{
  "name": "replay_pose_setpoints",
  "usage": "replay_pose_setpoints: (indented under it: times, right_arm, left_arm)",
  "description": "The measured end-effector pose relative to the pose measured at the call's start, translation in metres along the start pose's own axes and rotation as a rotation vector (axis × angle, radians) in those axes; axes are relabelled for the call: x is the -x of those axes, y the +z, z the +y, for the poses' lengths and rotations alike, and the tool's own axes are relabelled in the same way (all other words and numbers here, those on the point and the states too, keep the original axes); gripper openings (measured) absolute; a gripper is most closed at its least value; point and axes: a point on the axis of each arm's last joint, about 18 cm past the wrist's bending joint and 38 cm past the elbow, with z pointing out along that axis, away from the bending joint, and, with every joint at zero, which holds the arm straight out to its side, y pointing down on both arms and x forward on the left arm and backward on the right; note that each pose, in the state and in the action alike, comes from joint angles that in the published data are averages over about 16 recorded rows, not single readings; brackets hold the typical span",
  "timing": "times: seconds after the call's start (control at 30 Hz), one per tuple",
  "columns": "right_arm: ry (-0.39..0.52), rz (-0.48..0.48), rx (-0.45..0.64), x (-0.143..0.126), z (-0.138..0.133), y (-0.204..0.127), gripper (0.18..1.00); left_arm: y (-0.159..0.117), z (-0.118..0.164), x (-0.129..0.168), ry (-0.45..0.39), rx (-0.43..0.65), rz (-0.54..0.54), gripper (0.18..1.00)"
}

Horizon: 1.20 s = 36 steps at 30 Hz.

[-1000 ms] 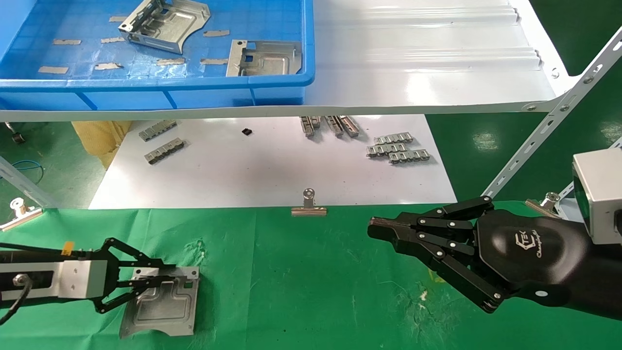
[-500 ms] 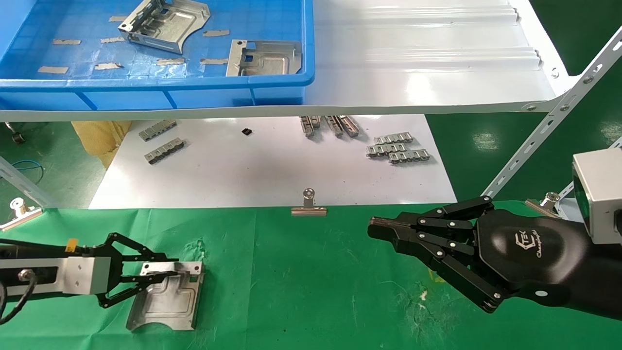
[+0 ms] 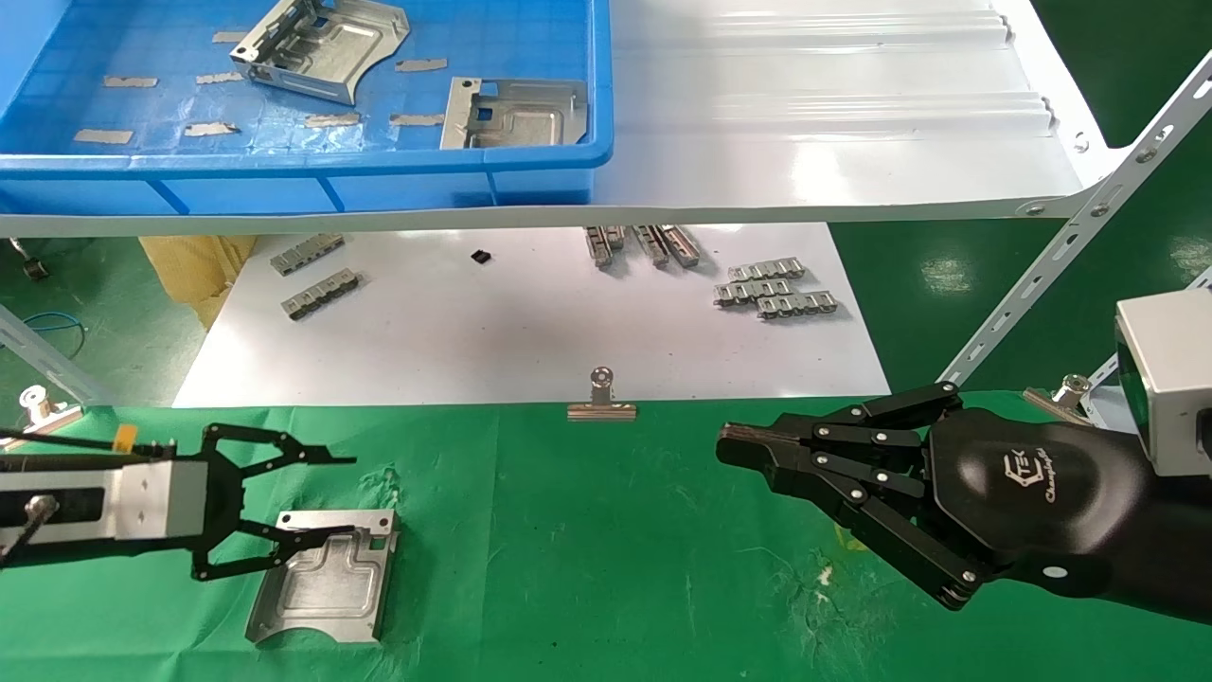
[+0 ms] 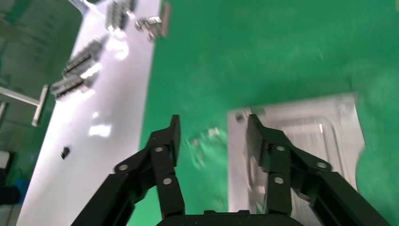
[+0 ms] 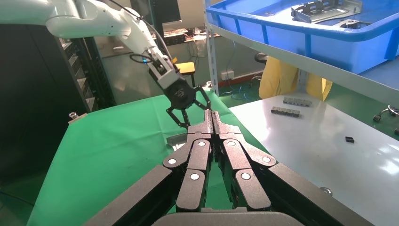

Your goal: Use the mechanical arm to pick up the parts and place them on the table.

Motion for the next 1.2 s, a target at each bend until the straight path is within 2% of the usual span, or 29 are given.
replay_pose_setpoints:
  times: [0.3, 0.57, 0.8, 1.03, 1.2]
  right_arm:
    - [0.0, 0.0, 0.0, 0.0, 0.0, 0.0, 0.192]
    - [0.0, 0.0, 0.0, 0.0, 0.0, 0.0, 0.192]
    - [0.0, 0.0, 0.0, 0.0, 0.0, 0.0, 0.198]
    - [0.0, 0.0, 0.0, 0.0, 0.0, 0.0, 0.225]
    - [0.0, 0.0, 0.0, 0.0, 0.0, 0.0, 0.276]
  left_arm:
    - [0.0, -0.037, -0.001, -0.127, -0.197, -0.047, 0.667]
    - [-0.005, -0.067, -0.011, -0.181, -0.322, -0.028, 0.839]
    - [-0.005, -0.082, -0.015, -0.205, -0.37, -0.009, 0.934]
    - [-0.004, -0.094, -0.016, -0.244, -0.403, 0.006, 0.983]
    - [-0.004, -0.103, -0.017, -0.273, -0.423, 0.019, 0.998]
